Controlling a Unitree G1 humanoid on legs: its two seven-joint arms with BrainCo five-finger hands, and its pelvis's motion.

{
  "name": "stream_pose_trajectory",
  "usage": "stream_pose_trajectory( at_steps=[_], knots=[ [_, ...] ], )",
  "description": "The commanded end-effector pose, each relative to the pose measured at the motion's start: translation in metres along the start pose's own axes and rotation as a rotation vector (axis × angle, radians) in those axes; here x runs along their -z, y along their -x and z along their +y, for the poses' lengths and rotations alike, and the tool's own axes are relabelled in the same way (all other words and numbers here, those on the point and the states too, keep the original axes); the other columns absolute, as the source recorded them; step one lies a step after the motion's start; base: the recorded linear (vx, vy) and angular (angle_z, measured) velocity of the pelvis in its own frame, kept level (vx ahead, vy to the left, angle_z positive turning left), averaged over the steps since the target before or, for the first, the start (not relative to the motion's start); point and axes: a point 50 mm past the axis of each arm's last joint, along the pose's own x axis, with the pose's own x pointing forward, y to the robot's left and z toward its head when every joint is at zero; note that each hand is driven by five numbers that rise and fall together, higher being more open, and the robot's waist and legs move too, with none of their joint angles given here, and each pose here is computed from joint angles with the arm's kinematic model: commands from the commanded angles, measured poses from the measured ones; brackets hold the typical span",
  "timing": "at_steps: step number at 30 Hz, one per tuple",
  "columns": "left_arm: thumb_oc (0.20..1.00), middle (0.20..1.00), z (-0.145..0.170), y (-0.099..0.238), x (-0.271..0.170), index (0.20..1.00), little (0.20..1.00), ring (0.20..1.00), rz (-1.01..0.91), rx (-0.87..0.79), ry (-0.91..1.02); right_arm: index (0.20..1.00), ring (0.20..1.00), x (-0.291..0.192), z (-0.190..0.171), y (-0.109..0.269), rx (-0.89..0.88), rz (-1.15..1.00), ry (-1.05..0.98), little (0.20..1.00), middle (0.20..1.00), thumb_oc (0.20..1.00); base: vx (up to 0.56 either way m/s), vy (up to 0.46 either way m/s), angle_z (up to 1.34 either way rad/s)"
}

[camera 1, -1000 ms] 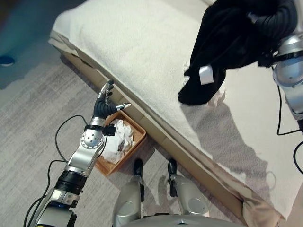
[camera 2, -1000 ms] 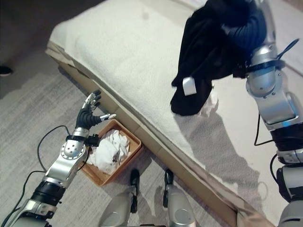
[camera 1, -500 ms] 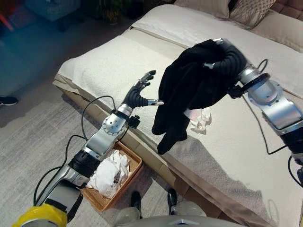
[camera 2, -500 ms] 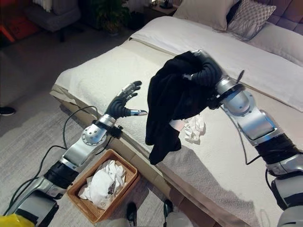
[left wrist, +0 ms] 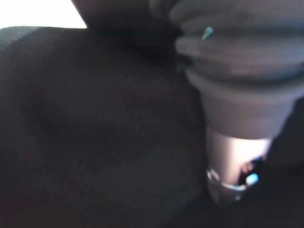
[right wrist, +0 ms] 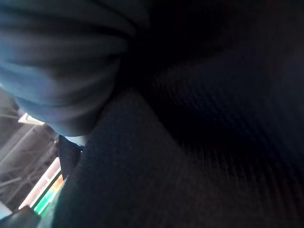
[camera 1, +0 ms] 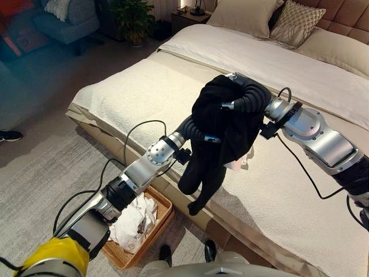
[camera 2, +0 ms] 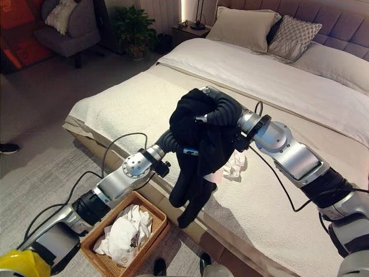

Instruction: Pick up clothes into the bucket

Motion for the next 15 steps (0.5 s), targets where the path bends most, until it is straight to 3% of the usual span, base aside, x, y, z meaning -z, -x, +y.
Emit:
stream_pose_trajectory(
  at_steps=[1, 2, 3, 4, 5, 8, 9, 10, 15],
  knots=[
    [1.000, 1.000, -0.014, -0.014, -0.012, 1.000, 1.000, 1.000, -0.017, 0.169, 0.098, 0.200, 0.200, -0.042, 0.003, -0.010, -0.027, -0.221, -0.053, 0.200, 0.200, 0.200, 0.00, 0.000, 0.00],
    [1.000, 1.000, -0.015, -0.012, -0.011, 1.000, 1.000, 1.000, -0.005, 0.186, 0.126, 0.200, 0.200, -0.042, 0.004, -0.010, -0.028, -0.224, -0.060, 0.200, 0.200, 0.200, 0.00, 0.000, 0.00],
    [0.893, 0.893, -0.016, -0.010, -0.008, 0.893, 0.893, 0.893, 0.010, 0.201, 0.150, 0.200, 0.200, -0.041, 0.005, -0.009, -0.025, -0.226, -0.072, 0.200, 0.200, 0.200, 0.00, 0.000, 0.00],
    [0.263, 0.263, -0.013, -0.007, -0.006, 0.263, 0.263, 0.263, 0.020, 0.197, 0.156, 0.200, 0.200, -0.040, 0.005, -0.009, -0.025, -0.225, -0.071, 0.200, 0.200, 0.200, 0.00, 0.000, 0.00],
    [0.200, 0.200, -0.011, -0.004, -0.003, 0.200, 0.200, 0.200, 0.028, 0.185, 0.158, 0.200, 0.200, -0.039, 0.005, -0.007, -0.019, -0.220, -0.068, 0.200, 0.200, 0.200, 0.00, 0.000, 0.00],
    [0.200, 0.200, -0.008, 0.000, 0.003, 0.200, 0.200, 0.200, 0.044, 0.171, 0.164, 0.200, 0.200, -0.036, 0.004, -0.004, -0.003, -0.213, -0.068, 0.200, 0.200, 0.200, 0.00, 0.000, 0.00],
    [0.200, 0.200, -0.002, 0.006, 0.009, 0.200, 0.200, 0.200, 0.055, 0.122, 0.169, 0.473, 0.473, -0.032, 0.003, 0.001, 0.028, -0.205, -0.071, 0.473, 0.473, 0.473, 0.00, 0.000, 0.00],
    [0.200, 0.200, 0.005, 0.013, 0.018, 0.200, 0.200, 0.200, 0.064, 0.053, 0.179, 1.000, 1.000, -0.025, 0.001, 0.009, 0.083, -0.188, -0.088, 1.000, 1.000, 1.000, 0.00, 0.000, 0.00],
    [0.200, 0.200, 0.022, 0.030, 0.030, 0.200, 0.200, 0.200, 0.097, -0.059, 0.052, 1.000, 1.000, -0.004, -0.003, 0.028, 0.193, -0.118, -0.123, 1.000, 1.000, 1.000, 0.00, 0.000, 0.00]
  ],
)
